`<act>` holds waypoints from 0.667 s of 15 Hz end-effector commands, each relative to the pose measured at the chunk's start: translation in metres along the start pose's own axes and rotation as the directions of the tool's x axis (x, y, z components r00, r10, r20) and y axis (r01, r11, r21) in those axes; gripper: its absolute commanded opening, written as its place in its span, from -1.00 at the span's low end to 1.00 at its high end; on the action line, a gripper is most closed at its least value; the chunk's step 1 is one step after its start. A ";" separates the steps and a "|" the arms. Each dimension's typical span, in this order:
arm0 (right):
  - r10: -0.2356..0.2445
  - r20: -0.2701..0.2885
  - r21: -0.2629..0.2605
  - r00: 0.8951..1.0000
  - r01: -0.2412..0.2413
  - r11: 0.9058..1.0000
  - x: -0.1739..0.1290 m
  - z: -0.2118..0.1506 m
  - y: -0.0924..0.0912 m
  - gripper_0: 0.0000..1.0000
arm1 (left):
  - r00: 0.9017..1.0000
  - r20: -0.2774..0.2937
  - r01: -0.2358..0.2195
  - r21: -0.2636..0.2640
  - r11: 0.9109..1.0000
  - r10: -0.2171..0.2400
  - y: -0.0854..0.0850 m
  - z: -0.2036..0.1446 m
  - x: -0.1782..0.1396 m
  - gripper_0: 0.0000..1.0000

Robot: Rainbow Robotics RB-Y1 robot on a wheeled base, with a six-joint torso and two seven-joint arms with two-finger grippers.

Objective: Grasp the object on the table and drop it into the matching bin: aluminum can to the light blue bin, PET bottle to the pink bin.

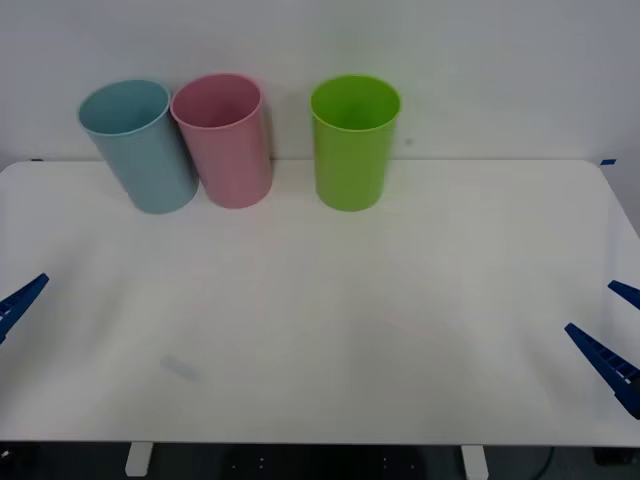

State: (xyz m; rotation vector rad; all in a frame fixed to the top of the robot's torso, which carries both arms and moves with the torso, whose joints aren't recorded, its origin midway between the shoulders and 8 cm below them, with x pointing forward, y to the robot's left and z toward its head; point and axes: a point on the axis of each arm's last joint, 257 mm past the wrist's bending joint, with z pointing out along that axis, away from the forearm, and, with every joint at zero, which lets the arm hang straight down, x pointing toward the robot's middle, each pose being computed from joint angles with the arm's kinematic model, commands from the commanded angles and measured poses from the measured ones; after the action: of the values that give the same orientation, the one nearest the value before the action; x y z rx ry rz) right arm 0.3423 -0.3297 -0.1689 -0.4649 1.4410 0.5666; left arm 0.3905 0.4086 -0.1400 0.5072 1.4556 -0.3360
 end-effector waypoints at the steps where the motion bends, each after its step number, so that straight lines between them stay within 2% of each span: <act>1: 0.000 0.000 0.000 1.000 0.000 1.000 0.000 0.000 0.000 1.00 | 1.000 -0.023 0.015 -0.025 1.000 -0.016 0.001 -0.023 0.009 1.00; 6: 0.000 0.000 0.000 1.000 0.000 1.000 0.000 0.000 0.000 1.00 | 0.995 -0.056 0.074 -0.079 0.994 -0.079 -0.002 -0.065 0.027 1.00; 10: 0.000 0.000 0.000 1.000 0.000 1.000 0.000 0.000 0.000 1.00 | 0.992 -0.087 0.081 -0.103 0.991 -0.090 -0.005 -0.084 0.037 1.00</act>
State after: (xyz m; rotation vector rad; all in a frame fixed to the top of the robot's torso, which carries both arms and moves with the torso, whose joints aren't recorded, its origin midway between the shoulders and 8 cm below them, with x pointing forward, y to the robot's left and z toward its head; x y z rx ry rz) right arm 0.3423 -0.3297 -0.1689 -0.4649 1.4410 0.5666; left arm 0.3218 0.4507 -0.1788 0.3873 1.5730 -0.3110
